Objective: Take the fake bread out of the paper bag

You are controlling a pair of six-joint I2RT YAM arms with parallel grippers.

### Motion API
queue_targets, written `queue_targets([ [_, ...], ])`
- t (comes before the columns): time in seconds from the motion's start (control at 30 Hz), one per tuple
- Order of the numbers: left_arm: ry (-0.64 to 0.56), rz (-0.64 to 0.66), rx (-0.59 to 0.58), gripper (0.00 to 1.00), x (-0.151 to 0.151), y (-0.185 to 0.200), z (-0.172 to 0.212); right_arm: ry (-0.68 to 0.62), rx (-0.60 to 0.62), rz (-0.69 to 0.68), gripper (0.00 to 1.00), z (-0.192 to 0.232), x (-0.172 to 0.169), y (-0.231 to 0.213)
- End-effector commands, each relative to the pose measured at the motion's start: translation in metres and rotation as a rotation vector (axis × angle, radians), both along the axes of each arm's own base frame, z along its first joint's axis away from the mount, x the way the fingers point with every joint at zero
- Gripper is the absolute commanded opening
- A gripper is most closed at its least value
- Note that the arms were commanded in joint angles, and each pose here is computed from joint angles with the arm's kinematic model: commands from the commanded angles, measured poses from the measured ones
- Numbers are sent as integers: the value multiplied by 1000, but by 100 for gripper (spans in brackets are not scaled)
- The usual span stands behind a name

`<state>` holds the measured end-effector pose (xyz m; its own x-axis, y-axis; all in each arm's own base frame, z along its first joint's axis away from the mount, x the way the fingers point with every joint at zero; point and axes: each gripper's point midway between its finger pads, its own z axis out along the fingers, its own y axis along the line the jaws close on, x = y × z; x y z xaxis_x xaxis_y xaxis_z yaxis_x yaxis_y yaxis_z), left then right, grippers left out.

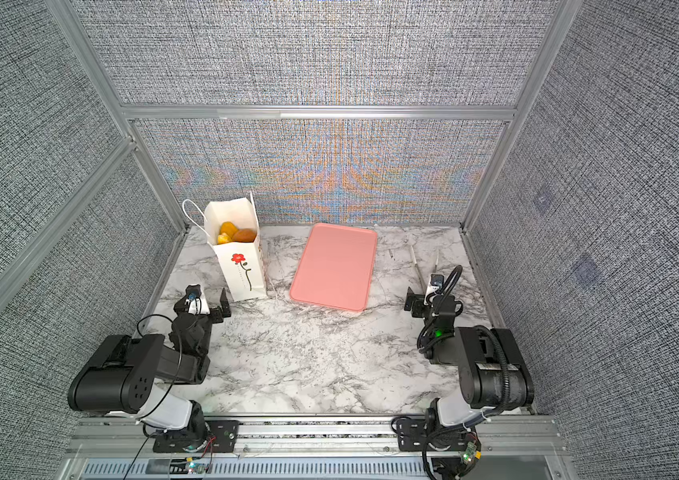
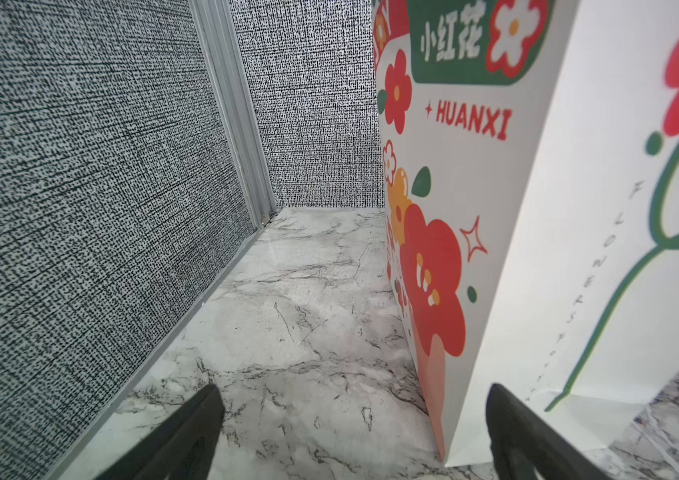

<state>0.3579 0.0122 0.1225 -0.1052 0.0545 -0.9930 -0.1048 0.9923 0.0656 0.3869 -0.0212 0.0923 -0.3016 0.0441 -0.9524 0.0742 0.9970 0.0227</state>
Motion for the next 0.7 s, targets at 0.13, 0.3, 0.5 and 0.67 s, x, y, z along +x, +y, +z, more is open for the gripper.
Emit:
queue_targets([
  [0.13,-36,1,-4,99,1,0,9,-28,-4,7,99,7,2,1],
  [0.3,-38,5,-4,99,2,1,10,-22,1,-30,99,5,1,-5],
  [0.5,-34,4,-5,99,2,1,9,-24,7,-34,99,6,2,-7],
  [0.67,-38,2,-4,99,0,0,9,-22,6,-32,99,6,2,-6],
])
